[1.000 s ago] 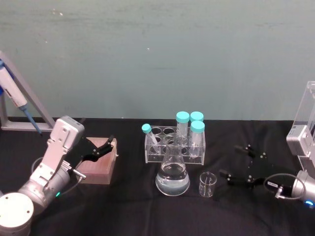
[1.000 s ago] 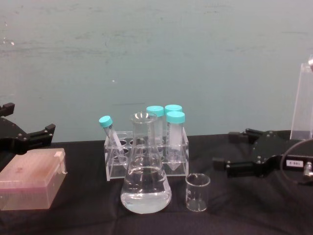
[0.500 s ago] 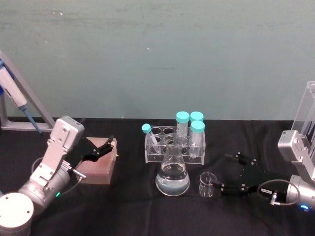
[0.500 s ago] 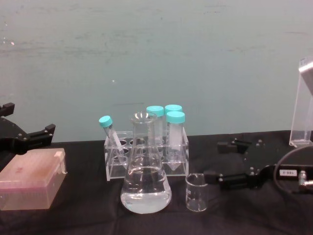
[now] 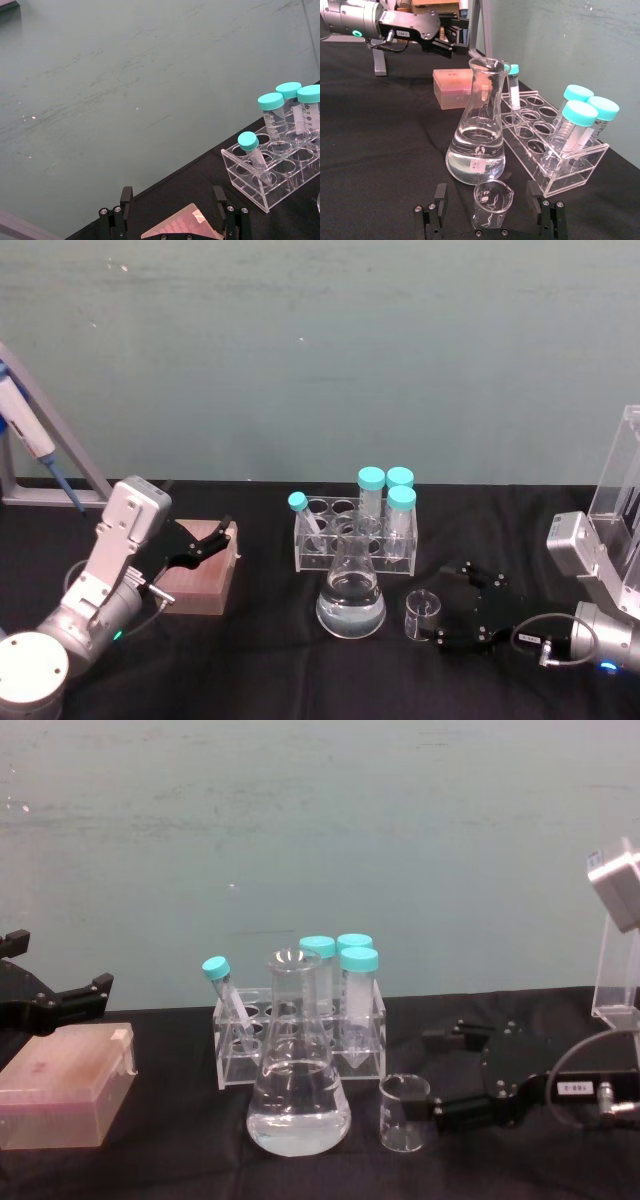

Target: Place the experimental apparatus aside using one hand.

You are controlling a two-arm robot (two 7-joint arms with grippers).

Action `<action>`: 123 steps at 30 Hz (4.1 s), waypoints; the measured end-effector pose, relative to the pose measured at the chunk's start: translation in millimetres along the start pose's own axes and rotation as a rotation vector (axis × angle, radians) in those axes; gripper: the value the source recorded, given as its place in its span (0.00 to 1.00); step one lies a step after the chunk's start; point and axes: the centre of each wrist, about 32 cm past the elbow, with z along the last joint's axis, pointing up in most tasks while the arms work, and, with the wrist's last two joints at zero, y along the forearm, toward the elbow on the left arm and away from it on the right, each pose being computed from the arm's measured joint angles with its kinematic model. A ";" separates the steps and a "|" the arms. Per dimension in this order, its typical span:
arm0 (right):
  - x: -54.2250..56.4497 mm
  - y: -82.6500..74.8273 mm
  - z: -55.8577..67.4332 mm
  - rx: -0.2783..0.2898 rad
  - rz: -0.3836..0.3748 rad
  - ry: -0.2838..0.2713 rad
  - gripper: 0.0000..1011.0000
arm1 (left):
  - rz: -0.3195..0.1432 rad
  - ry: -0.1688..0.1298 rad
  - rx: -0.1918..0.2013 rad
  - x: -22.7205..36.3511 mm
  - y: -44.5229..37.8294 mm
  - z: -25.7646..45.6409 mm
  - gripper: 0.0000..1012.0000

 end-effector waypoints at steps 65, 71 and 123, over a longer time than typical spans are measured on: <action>7.0 22.8 -3.1 -0.072 0.013 0.029 0.99 | 0.000 0.000 0.000 0.0 0.0 0.0 0.99; 7.2 22.6 -3.1 -0.072 0.013 0.029 0.99 | 0.000 0.000 0.000 0.0 0.0 0.0 0.99; 8.1 18.3 -2.1 -0.039 -0.001 0.026 0.51 | 0.000 0.000 0.000 0.0 0.0 0.0 0.99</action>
